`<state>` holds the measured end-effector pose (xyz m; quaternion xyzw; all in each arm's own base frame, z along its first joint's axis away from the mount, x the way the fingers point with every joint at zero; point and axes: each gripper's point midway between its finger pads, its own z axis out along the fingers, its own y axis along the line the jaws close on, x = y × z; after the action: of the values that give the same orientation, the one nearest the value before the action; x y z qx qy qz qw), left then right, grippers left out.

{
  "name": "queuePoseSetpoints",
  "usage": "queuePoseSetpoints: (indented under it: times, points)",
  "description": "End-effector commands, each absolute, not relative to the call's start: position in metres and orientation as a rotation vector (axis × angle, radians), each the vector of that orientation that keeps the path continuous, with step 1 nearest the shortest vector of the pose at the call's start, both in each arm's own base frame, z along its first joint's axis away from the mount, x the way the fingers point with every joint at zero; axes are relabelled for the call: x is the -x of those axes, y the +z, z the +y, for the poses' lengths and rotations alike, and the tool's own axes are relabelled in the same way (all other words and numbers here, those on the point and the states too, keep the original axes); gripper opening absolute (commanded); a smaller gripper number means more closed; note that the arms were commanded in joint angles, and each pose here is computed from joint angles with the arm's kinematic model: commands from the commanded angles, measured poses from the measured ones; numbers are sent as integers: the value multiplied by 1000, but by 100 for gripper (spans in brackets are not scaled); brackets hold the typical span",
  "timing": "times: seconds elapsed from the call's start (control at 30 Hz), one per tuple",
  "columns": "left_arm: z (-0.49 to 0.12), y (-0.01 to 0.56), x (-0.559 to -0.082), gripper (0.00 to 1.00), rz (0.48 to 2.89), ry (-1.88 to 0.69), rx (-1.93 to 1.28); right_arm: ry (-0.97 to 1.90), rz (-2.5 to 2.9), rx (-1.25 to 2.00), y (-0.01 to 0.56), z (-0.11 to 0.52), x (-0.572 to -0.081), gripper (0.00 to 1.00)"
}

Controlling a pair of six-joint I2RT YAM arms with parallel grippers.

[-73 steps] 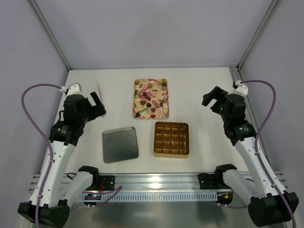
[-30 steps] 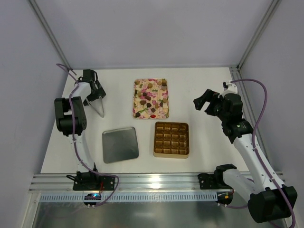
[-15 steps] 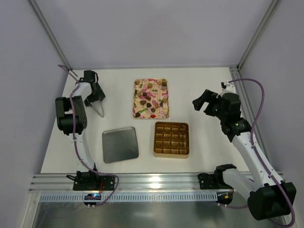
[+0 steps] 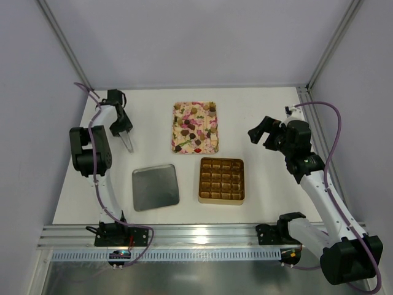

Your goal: Pack the chocolate

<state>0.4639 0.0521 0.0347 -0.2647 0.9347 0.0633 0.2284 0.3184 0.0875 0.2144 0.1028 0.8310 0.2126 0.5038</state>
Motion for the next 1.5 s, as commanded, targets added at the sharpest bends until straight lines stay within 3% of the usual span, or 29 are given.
queuePoseSetpoints:
  times: [0.0,0.47,1.47]
  points:
    - [50,99,-469,50,2462,165,682,538,1969,-222,224,92,-322,100]
    - [32,149,-434,49,2450,170,632,561,1980,-214,222,96,-320,100]
    - [-134,222,-329,45,2503,-140,71,568,2037,-175,210,103,-306,100]
